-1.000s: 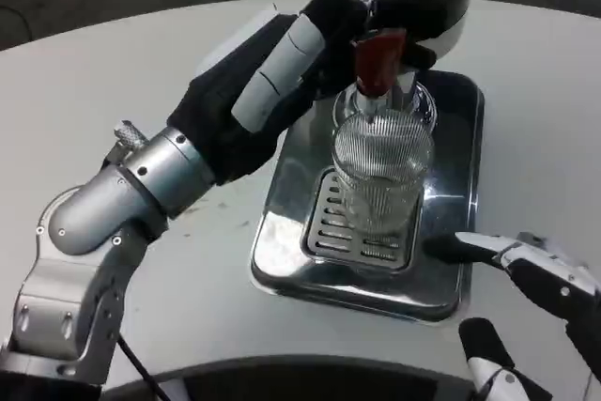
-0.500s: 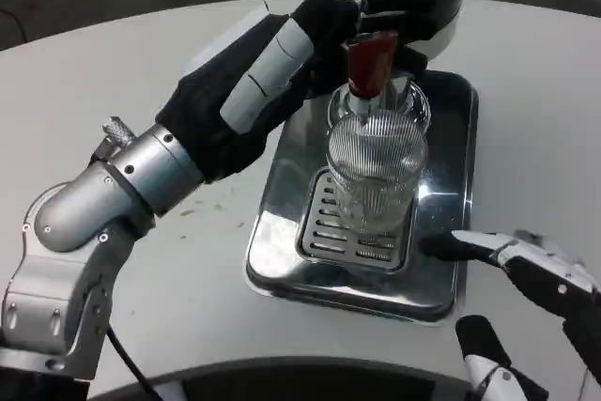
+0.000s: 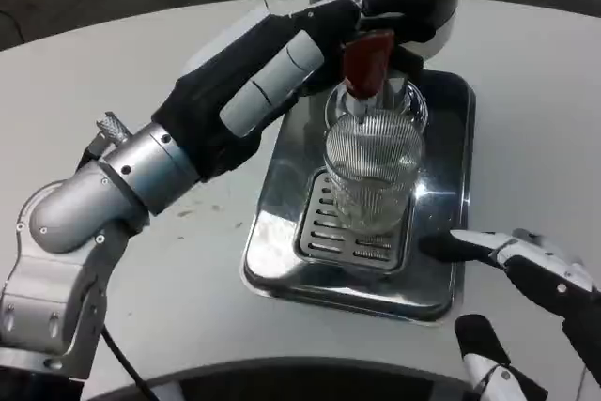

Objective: Grasp the cup under the faucet to collect the drink, then remove the cup.

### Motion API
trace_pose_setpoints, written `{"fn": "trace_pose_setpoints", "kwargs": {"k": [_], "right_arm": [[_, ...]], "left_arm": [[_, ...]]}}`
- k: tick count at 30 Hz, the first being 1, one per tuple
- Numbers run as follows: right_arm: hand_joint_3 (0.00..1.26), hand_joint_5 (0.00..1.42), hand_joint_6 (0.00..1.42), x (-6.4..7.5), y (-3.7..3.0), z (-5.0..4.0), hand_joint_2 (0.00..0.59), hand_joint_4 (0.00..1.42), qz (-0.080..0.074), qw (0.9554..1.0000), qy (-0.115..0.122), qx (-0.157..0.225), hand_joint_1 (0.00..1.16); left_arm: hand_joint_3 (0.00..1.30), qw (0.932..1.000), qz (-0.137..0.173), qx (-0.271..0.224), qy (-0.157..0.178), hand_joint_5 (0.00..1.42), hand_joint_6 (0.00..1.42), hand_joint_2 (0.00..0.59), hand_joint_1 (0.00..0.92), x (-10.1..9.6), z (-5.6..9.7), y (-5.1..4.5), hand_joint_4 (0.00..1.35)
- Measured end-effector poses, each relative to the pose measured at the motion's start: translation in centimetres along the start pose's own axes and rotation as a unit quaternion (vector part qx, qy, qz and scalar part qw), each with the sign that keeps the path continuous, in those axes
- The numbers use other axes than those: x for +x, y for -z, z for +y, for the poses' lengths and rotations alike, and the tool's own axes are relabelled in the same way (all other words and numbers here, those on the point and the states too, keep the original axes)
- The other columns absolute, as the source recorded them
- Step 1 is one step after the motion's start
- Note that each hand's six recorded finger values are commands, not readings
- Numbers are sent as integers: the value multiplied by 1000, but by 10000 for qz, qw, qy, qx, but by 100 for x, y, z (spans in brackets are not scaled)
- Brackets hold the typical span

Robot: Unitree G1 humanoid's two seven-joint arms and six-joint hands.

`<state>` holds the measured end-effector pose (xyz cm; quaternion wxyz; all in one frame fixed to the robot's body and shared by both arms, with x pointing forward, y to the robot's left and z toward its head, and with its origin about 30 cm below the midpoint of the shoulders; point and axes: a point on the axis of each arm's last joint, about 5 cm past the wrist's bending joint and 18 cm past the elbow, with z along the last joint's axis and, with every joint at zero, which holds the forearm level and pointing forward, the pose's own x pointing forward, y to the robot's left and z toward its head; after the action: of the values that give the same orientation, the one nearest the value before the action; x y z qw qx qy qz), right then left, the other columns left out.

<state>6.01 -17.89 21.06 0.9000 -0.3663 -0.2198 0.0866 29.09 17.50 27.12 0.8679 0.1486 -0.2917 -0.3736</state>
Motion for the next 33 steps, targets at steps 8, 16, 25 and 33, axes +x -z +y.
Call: {"fn": "trace_pose_setpoints", "kwargs": {"k": [8,16,25,33], "right_arm": [[308,184,65,5,-3,9,565,275,-6,10000,-2,36,510],[308,191,65,6,-2,12,565,276,9,10000,35,58,511],[309,194,65,20,-7,29,565,276,17,10000,0,43,511],[311,194,65,48,-7,41,565,276,9,10000,10,60,511]], "left_arm": [[221,9990,-25,437,64,340,248,142,59,-12,11,-32,256],[199,9965,-61,831,103,352,261,144,65,-49,13,-49,270],[195,9918,-122,1260,144,354,263,145,65,-92,12,-66,277],[189,9860,-192,1651,132,354,263,146,65,-126,20,-54,279]]}}
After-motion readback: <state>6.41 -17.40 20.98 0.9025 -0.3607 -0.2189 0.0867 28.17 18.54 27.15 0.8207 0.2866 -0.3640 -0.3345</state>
